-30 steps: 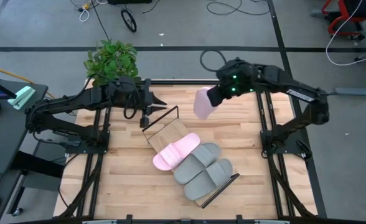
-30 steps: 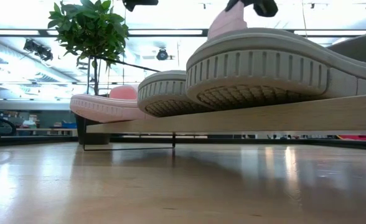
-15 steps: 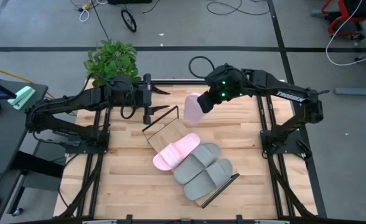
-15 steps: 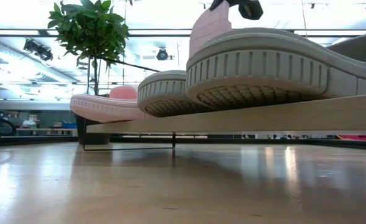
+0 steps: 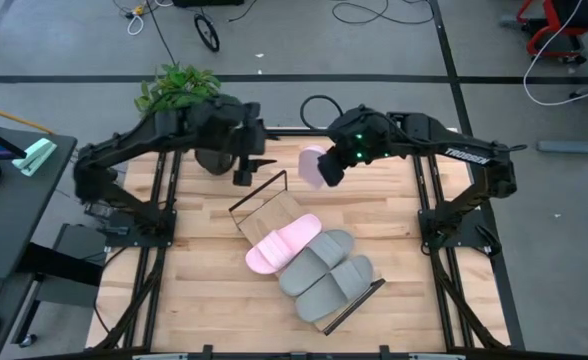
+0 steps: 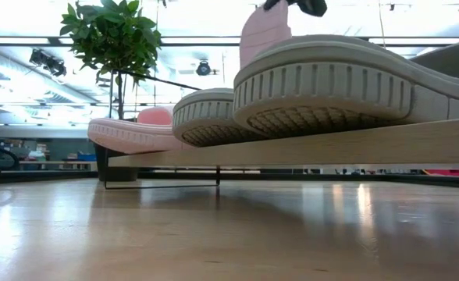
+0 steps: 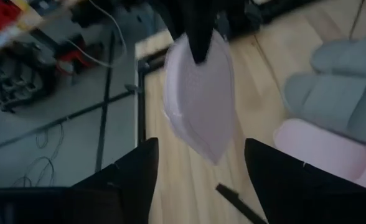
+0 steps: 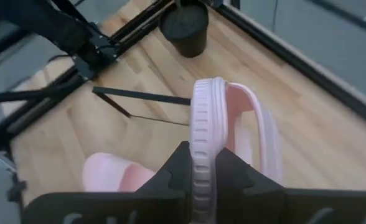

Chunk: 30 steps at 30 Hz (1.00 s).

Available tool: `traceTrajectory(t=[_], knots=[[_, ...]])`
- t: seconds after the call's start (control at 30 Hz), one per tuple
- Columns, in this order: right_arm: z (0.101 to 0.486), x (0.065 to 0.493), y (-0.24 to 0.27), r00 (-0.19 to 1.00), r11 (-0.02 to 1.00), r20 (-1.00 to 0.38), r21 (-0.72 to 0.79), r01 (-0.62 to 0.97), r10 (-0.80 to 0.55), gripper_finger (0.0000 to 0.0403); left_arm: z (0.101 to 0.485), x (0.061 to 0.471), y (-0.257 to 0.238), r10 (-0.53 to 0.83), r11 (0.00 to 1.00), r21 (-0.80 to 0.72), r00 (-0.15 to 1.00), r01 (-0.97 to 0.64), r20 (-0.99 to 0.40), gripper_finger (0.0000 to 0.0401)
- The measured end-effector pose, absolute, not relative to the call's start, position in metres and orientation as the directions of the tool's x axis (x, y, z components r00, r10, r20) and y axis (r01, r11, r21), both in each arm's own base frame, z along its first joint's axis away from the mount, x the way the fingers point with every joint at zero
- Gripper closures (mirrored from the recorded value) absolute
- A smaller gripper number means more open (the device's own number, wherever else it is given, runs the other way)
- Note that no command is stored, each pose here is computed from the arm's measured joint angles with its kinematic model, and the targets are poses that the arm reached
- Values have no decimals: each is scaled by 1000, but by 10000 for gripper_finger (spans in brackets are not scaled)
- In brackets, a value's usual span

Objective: Pick and place slides into the shelf
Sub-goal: Put the pink slide on the shelf

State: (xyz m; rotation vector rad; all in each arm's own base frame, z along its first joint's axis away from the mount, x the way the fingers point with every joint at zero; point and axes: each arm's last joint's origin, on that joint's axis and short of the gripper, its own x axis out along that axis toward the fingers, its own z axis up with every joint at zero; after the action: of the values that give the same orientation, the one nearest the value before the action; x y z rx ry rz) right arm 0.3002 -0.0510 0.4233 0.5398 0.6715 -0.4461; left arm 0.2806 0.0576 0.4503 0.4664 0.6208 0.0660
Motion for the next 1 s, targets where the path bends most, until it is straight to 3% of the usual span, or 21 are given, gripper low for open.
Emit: traceTrajectory(t=[0.37,1.0], knots=[[451,308,-36,577,860,-751,23,510,-322,365,481,322,64,204,852,513,836,105,-510,154],[461,312,-24,627,922,-718,-54,383,-302,365,460,360,68,192,855,502,817,132,-543,151]])
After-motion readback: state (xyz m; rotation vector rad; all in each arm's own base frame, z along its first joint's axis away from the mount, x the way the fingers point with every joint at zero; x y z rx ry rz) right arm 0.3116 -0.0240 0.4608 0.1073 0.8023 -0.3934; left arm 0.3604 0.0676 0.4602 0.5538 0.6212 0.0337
